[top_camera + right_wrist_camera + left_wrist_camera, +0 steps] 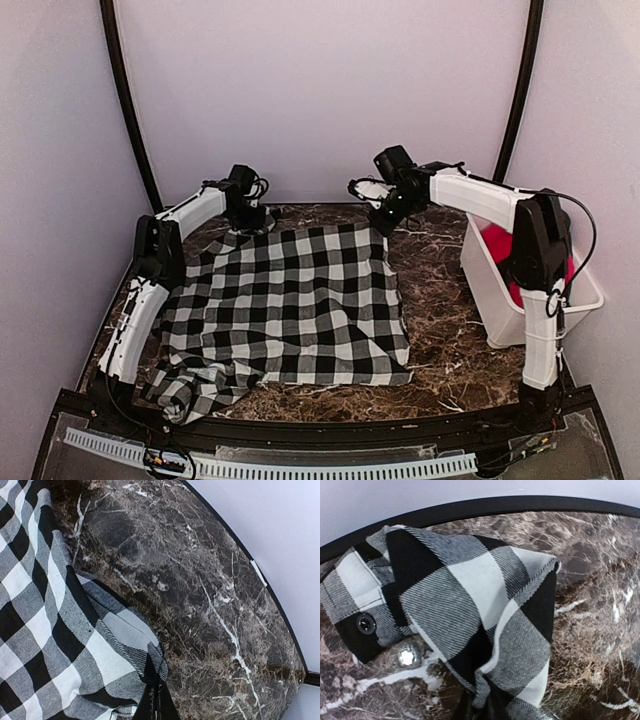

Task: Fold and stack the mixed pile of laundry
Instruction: Pick up the flattened shirt from the center of the board, then adjust the flattened shirt at the center of the board.

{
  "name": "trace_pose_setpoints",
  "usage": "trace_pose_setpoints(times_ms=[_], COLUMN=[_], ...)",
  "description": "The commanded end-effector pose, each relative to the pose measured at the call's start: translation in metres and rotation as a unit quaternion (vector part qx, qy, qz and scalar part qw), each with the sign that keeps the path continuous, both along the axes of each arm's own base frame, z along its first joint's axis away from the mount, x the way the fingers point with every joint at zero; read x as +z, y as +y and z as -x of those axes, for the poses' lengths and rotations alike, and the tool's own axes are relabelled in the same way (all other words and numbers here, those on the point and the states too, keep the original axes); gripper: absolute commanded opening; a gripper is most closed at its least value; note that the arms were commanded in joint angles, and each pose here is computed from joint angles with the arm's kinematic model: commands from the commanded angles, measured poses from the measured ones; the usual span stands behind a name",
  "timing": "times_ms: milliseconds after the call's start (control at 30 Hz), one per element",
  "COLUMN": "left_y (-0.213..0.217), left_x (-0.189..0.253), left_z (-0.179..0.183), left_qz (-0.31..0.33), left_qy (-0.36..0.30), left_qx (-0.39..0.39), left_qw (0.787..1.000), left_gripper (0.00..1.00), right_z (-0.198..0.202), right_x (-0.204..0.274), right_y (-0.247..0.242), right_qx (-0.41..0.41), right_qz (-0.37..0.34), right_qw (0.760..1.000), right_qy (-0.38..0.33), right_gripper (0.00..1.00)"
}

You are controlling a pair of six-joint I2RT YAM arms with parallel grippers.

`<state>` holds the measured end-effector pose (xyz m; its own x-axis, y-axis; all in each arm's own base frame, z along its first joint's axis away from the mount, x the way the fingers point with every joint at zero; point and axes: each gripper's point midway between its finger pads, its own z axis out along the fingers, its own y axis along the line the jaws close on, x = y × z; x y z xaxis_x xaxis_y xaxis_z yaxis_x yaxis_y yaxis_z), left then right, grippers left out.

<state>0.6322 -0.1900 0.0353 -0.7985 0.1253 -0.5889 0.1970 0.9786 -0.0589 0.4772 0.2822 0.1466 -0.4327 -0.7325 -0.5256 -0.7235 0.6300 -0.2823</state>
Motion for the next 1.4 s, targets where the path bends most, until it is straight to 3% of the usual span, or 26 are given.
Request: trace_pose_setpoints(times_ms=[0, 167, 367, 467, 500, 533, 567, 600, 667, 700, 733, 767, 800, 833, 933, 1000, 1100, 1133, 1167, 1233, 1267, 1367], left_y=[0.018, 0.042, 0.026, 0.005, -0.007, -0.014, -0.021, -0.032, -0.045, -0.038, -0.049, -0.038, -0.058, -0.048, -0.051, -0.048, -0.052, -0.055, -0.053, -0.045, -0.044, -0.027], left_x=[0.111, 0.206, 0.287, 0.314, 0.344, 0.321, 0.351, 0.312, 0.289, 0.265, 0.252, 0.224, 0.208, 0.179, 0.122, 0.098, 0.101, 0.119, 0.123, 0.151, 0.166, 0.179], left_z=[-0.002, 0.009, 0.051, 0.091, 0.115, 0.131, 0.161, 0.181, 0.234, 0.260, 0.279, 0.295, 0.319, 0.325, 0.348, 0.356, 0.364, 0.367, 0.369, 0.365, 0.364, 0.342], left_qz=[0.028, 0.082, 0.151, 0.192, 0.210, 0.214, 0.205, 0.200, 0.146, 0.123, 0.105, 0.068, 0.035, -0.024, -0.151, -0.201, -0.186, -0.155, -0.143, -0.085, -0.057, -0.001], left_qy=[-0.076, -0.155, -0.247, -0.289, -0.324, -0.306, -0.353, -0.326, -0.356, -0.350, -0.350, -0.339, -0.341, -0.323, -0.268, -0.242, -0.256, -0.284, -0.294, -0.333, -0.344, -0.313], left_qx=[0.022, 0.031, -0.048, -0.137, -0.190, -0.212, -0.259, -0.284, -0.346, -0.342, -0.362, -0.344, -0.378, -0.356, -0.357, -0.353, -0.352, -0.343, -0.337, -0.280, -0.266, -0.183], left_qw=[0.996, 0.984, 0.956, 0.928, 0.902, 0.903, 0.875, 0.879, 0.856, 0.863, 0.858, 0.873, 0.860, 0.877, 0.882, 0.881, 0.881, 0.882, 0.883, 0.896, 0.898, 0.932], left_gripper=[0.01, 0.00, 0.00, 0.03, 0.08, 0.10, 0.12, 0.12, 0.13, 0.13, 0.13, 0.13, 0.15, 0.16, 0.22, 0.23, 0.29, 0.33, 0.47, 0.64, 0.67, 0.71], right_z=[0.016, 0.027, 0.035, 0.032, 0.030, 0.029, 0.028, 0.028, 0.027, 0.027, 0.026, 0.025, 0.024, 0.023, 0.021, 0.022, 0.024, 0.025, 0.025, 0.026, 0.025, 0.025], right_x=[0.014, 0.029, 0.040, 0.035, 0.030, 0.025, 0.019, 0.013, 0.003, -0.002, -0.005, -0.006, -0.006, -0.006, -0.002, -0.002, -0.006, -0.007, -0.007, -0.007, -0.007, -0.006], right_y=[-0.010, -0.018, -0.017, -0.018, -0.021, -0.022, -0.024, -0.026, -0.031, -0.034, -0.036, -0.038, -0.040, -0.041, -0.040, -0.038, -0.038, -0.038, -0.038, -0.038, -0.037, -0.034], right_qx=[-0.019, -0.029, -0.024, -0.025, -0.028, -0.030, -0.034, -0.038, -0.045, -0.050, -0.053, -0.057, -0.059, -0.061, -0.059, -0.057, -0.057, -0.056, -0.056, -0.055, -0.055, -0.052], right_qz=[0.005, -0.001, -0.023, -0.026, -0.025, -0.024, -0.021, -0.017, -0.011, -0.010, -0.010, -0.012, -0.015, -0.018, -0.026, -0.030, -0.030, -0.029, -0.029, -0.028, -0.028, -0.027], right_qw=[1.000, 1.000, 0.999, 0.999, 0.999, 0.999, 0.999, 0.999, 0.999, 0.998, 0.998, 0.998, 0.998, 0.997, 0.997, 0.997, 0.997, 0.997, 0.997, 0.997, 0.997, 0.997], right_qy=[-0.001, -0.006, -0.009, -0.005, 0.000, 0.005, 0.010, 0.015, 0.024, 0.029, 0.032, 0.032, 0.034, 0.035, 0.036, 0.037, 0.044, 0.046, 0.046, 0.046, 0.045, 0.044], right_gripper=[0.00, 0.00, 0.00, 0.00, 0.00, 0.00, 0.00, 0.00, 0.00, 0.00, 0.00, 0.00, 0.00, 0.00, 0.00, 0.00, 0.00, 0.00, 0.00, 0.00, 0.00, 0.00])
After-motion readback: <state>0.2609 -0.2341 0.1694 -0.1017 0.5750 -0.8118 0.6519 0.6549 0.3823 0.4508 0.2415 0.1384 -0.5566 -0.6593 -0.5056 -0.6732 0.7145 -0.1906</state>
